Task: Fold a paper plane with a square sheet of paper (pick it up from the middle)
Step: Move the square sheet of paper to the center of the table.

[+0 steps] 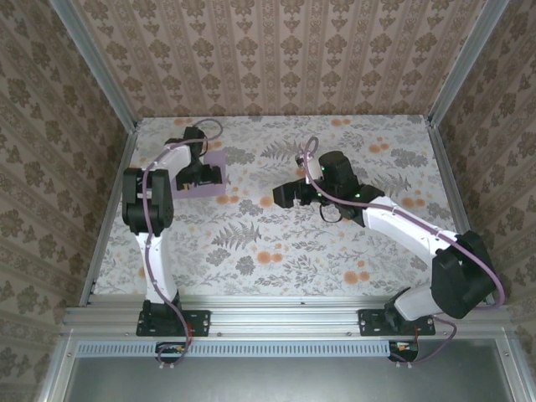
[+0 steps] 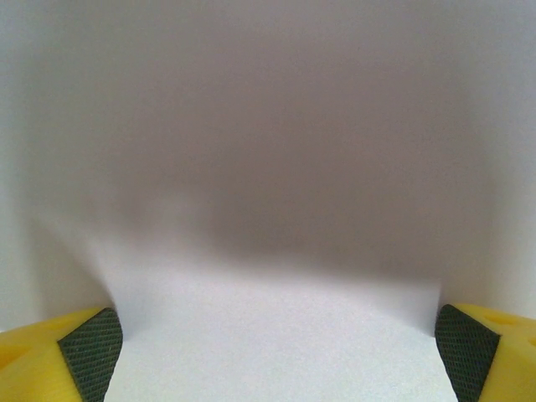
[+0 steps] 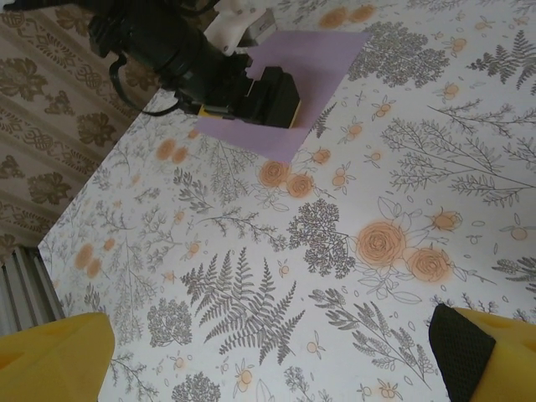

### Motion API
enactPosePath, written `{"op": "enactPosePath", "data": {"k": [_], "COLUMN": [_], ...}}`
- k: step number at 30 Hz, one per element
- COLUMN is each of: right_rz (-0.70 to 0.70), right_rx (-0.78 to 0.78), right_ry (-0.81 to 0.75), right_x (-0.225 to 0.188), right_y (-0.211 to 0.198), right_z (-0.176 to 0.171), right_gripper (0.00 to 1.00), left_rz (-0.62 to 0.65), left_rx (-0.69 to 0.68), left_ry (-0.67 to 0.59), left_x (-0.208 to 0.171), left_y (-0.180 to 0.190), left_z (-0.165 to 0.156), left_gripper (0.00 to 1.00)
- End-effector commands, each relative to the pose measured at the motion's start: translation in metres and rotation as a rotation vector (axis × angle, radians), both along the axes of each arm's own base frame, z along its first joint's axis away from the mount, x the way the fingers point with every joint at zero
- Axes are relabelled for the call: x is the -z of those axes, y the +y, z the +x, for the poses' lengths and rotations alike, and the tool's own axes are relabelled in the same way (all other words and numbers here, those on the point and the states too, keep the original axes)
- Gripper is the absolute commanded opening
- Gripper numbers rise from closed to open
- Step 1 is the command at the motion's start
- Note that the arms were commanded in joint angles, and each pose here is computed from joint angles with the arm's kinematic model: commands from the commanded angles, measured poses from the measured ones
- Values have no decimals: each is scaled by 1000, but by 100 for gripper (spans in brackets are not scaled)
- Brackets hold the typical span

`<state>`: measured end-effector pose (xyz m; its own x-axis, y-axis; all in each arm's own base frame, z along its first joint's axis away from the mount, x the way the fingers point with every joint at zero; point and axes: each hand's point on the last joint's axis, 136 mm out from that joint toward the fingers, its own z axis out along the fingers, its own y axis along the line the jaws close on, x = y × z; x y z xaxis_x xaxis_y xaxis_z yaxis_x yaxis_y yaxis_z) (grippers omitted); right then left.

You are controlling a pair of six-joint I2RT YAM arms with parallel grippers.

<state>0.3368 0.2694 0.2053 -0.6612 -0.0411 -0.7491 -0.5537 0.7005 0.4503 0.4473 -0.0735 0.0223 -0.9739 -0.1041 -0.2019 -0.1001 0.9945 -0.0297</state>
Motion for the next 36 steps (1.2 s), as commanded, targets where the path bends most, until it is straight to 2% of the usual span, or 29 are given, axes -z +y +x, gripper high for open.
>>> {"op": "enactPosePath", "data": {"k": [1, 6, 10, 13, 16, 19, 23, 36], "right_rz": [10, -6, -30, -36, -36, -40, -30, -7], "right_rx": [30, 25, 21, 22, 15, 15, 17, 19], "right_ry": [-3, 21, 43, 52, 55, 52, 53, 72], "right_x": [-6, 3, 11, 16, 17, 16, 16, 14], "right_y": [-11, -18, -25, -30, -32, -36, -36, -31], "right_z": [-7, -17, -26, -30, -34, -36, -34, -29], "right_gripper": [100, 100, 100, 100, 100, 100, 100, 100], "left_rz": [-25, -27, -24, -45, -17, -36, -7, -1], "left_rx": [-52, -88, -66, -57, -65, -66, -80, -206], "left_ry": [-2, 7, 23, 34, 31, -36, -100, -59], "left_x": [-9, -8, -4, 2, -1, -27, -57, -22], "left_y": [-15, -35, -60, -76, -77, -80, -63, -3], "left_z": [-20, -53, -78, -92, -95, -84, -57, 7], "left_gripper": [100, 100, 100, 100, 100, 100, 100, 100]}}
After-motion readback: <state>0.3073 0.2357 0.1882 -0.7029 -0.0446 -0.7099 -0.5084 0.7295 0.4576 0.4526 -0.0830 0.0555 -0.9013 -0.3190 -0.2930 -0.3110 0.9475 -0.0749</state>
